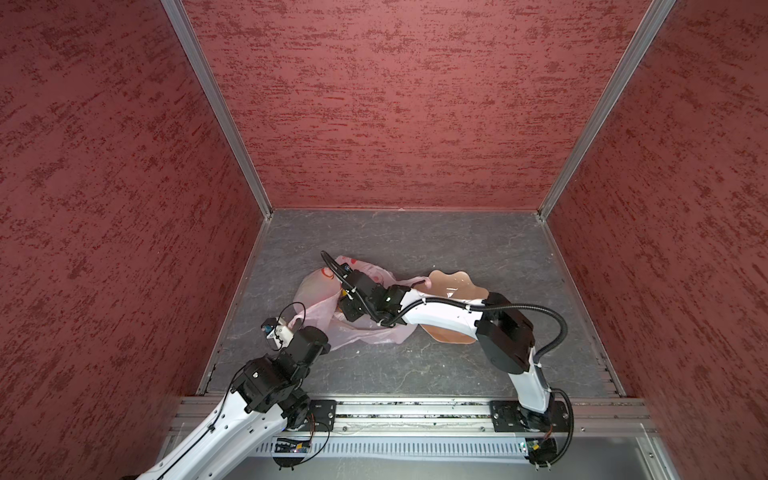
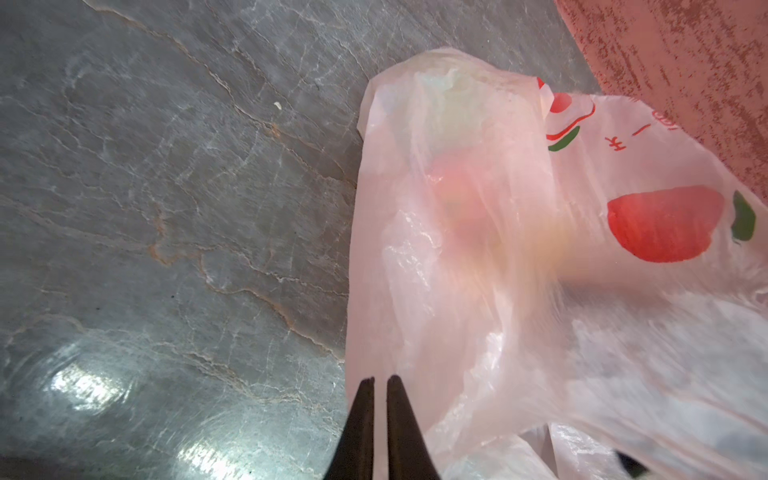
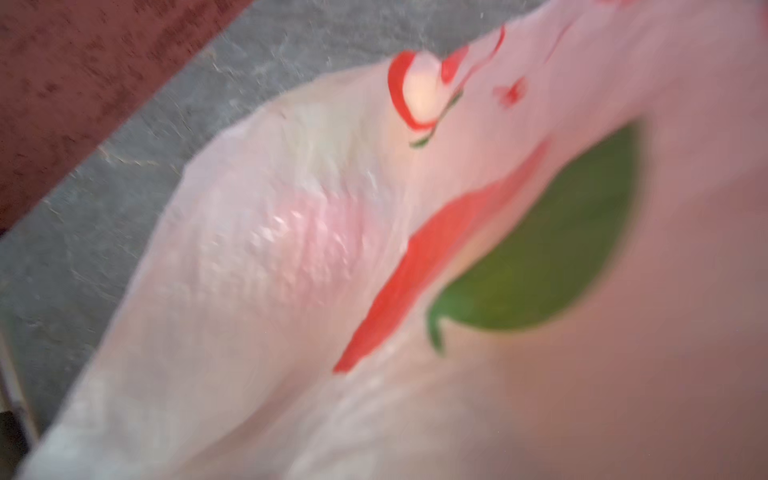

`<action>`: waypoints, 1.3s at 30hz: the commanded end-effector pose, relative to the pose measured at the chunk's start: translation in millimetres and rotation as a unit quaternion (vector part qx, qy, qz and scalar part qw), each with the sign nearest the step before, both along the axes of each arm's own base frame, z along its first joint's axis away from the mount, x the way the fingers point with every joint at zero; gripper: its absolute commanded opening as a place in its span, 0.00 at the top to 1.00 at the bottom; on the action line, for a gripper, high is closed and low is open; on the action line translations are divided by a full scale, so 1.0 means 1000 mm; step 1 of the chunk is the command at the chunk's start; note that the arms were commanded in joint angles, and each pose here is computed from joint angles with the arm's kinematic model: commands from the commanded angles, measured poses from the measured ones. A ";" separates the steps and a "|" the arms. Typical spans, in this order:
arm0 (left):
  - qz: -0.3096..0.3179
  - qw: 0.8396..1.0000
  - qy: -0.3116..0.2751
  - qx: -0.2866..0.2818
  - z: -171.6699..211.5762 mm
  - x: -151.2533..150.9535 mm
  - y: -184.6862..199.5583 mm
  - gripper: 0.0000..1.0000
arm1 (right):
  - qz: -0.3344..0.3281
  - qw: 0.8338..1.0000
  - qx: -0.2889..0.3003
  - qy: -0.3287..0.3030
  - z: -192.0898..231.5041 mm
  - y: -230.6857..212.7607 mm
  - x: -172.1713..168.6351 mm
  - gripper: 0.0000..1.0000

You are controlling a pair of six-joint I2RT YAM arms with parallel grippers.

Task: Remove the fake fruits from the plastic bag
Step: 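Reach the right gripper into the bag toward the yellow lemon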

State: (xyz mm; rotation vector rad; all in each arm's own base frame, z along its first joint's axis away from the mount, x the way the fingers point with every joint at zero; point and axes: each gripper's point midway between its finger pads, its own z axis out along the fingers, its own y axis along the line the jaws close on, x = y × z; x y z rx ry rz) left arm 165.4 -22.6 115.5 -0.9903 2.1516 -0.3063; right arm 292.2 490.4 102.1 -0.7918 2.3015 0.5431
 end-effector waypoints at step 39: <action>-0.014 0.998 -0.059 -0.013 0.024 0.015 -0.008 0.87 | -0.021 0.999 0.037 0.008 0.020 0.013 0.057 0.27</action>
